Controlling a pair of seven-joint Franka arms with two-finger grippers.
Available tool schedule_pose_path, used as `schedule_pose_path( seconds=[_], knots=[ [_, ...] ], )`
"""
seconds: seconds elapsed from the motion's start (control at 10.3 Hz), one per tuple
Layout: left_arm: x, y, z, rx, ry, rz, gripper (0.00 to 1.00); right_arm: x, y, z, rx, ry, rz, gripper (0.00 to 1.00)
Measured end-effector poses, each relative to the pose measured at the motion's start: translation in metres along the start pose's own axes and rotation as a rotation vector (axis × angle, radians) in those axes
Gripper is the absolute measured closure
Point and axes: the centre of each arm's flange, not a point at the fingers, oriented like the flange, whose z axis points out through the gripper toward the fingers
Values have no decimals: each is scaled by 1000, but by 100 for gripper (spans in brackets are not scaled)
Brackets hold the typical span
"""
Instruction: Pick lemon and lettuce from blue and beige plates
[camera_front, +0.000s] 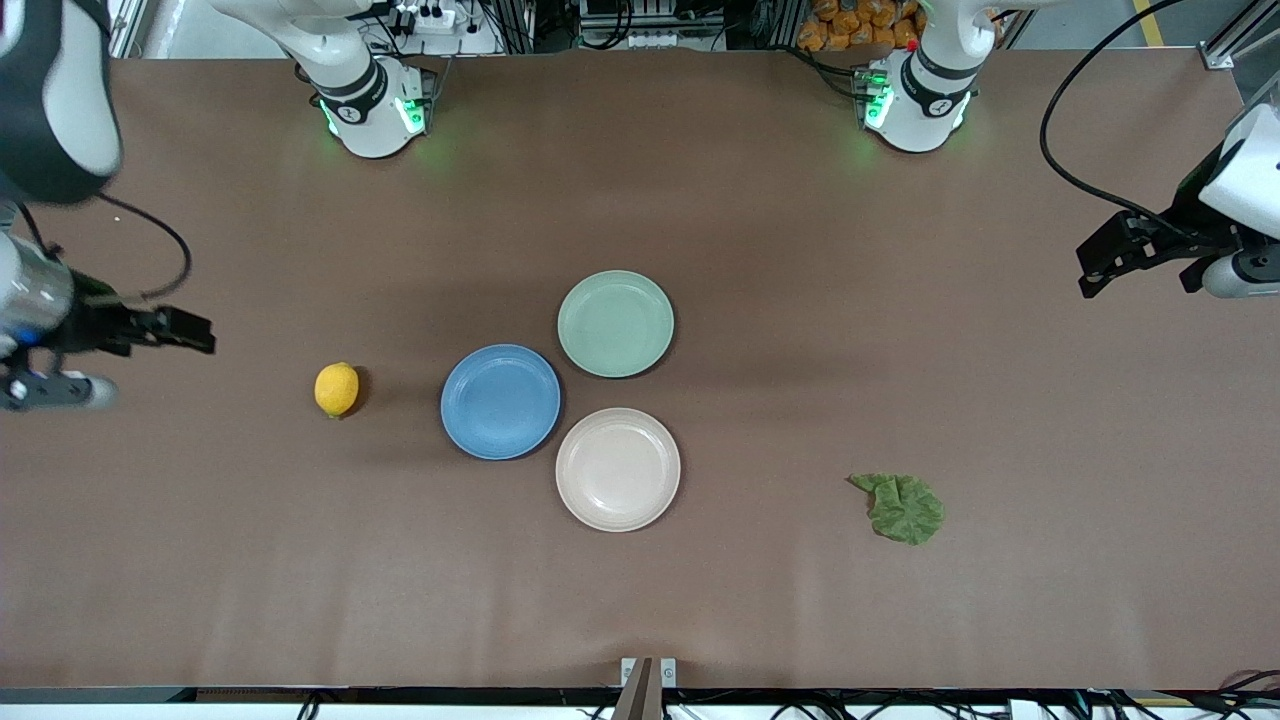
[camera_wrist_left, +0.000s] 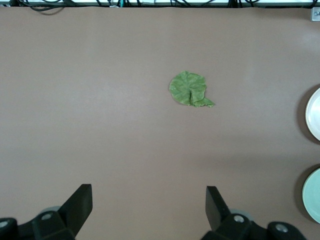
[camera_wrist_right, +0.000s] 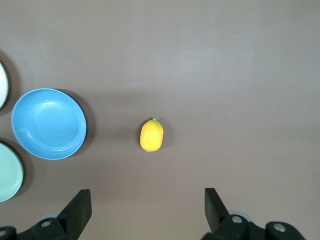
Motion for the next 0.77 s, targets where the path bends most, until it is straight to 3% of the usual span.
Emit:
schedule_pose_path(
  seconds=[0.1,0.29,0.58,0.77],
  knots=[
    [-1,3,0,-4,-2,28,0,-13,-1,-19,0,21,-4,0],
    [-4,5,3,-50,-34,55,0,-30,-1,-32,0,5,-3,0],
    [-6,0,6,-66,-67,49,0,-36,-4,-20,0,-11,32,0],
    [-8,-1,6,-64,-79,47,0,-33,-13,-19,0,12,25,0]
  ],
)
